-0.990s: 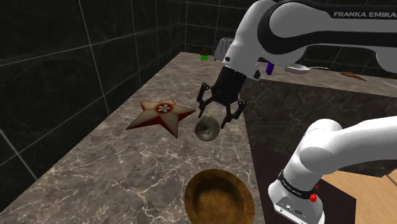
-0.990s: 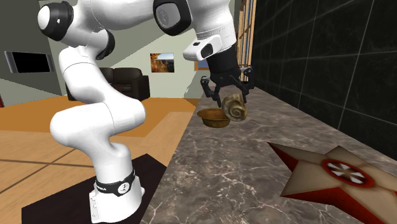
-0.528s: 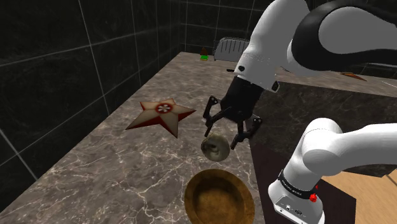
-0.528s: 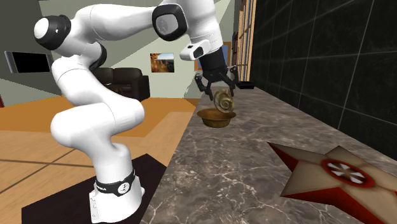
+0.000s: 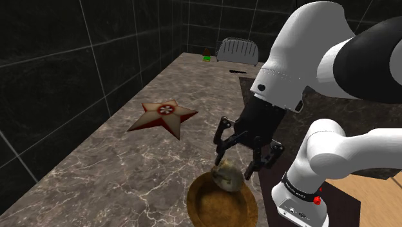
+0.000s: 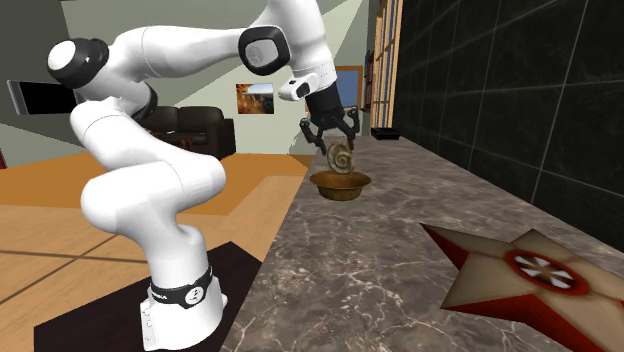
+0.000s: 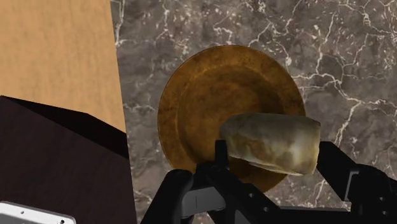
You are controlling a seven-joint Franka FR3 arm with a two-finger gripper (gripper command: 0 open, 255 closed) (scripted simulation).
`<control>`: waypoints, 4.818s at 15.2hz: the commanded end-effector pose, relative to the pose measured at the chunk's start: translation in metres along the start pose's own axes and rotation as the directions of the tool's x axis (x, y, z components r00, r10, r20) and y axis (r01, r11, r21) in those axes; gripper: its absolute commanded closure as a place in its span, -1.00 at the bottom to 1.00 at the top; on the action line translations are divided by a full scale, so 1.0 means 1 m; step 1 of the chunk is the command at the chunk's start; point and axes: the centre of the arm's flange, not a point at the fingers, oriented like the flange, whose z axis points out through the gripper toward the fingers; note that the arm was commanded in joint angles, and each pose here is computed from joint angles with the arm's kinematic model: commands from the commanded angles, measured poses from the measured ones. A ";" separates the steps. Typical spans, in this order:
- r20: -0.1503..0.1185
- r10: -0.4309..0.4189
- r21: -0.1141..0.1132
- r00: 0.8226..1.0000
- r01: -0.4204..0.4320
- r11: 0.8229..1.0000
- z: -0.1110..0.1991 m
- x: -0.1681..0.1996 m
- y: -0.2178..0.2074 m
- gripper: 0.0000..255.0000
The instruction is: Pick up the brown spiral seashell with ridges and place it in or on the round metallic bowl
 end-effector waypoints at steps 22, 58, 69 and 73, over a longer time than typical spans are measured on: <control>-0.577 -0.446 -0.163 0.684 0.439 0.884 0.087 -0.080 0.077 -1.00; -0.577 -0.446 -0.163 0.684 0.439 0.884 -0.008 -0.118 0.052 1.00; -0.577 -0.446 -0.163 0.684 0.439 0.884 0.003 -0.123 0.034 1.00; -0.577 -0.446 -0.163 0.684 0.439 0.884 0.022 -0.115 0.039 1.00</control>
